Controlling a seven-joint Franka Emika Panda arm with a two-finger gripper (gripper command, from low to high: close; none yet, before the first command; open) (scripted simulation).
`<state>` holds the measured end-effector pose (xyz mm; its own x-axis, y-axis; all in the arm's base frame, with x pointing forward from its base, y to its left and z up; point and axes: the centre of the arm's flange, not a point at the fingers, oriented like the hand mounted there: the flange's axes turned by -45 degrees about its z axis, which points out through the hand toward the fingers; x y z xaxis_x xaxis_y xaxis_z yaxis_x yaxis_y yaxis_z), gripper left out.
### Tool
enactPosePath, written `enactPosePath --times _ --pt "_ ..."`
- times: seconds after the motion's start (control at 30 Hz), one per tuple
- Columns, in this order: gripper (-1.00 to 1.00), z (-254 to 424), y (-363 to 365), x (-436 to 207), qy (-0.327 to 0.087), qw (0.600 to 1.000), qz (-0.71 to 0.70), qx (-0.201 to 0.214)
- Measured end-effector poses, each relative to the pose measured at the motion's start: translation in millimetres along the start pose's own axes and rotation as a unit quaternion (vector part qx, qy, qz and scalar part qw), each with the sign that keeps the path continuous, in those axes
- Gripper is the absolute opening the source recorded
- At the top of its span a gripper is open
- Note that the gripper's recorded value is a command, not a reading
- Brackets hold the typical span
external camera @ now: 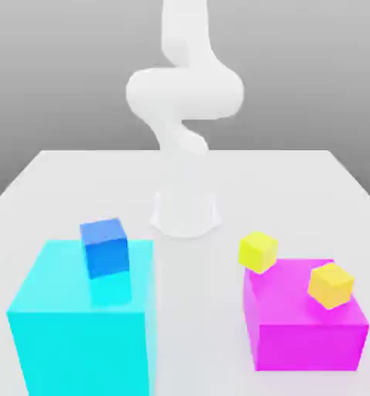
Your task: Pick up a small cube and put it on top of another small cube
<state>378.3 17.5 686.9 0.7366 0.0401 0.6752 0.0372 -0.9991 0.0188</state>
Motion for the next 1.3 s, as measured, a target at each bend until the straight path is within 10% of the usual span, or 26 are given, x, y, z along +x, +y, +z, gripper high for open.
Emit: enactPosePath --times 0.53,1.17,1.2,1.3 --pt "0.00 250.1 -146.7 -38.0 -0.176 0.964 -0.188 0.061" --pt "0.00 470.7 -306.1 -270.8 -0.329 0.858 -0.364 0.151" --pt "-1.00 479.9 -306.5 -280.2 -0.329 0.858 -0.364 0.151" --pt "-1.00 479.9 -306.5 -280.2 -0.329 0.858 -0.364 0.151"
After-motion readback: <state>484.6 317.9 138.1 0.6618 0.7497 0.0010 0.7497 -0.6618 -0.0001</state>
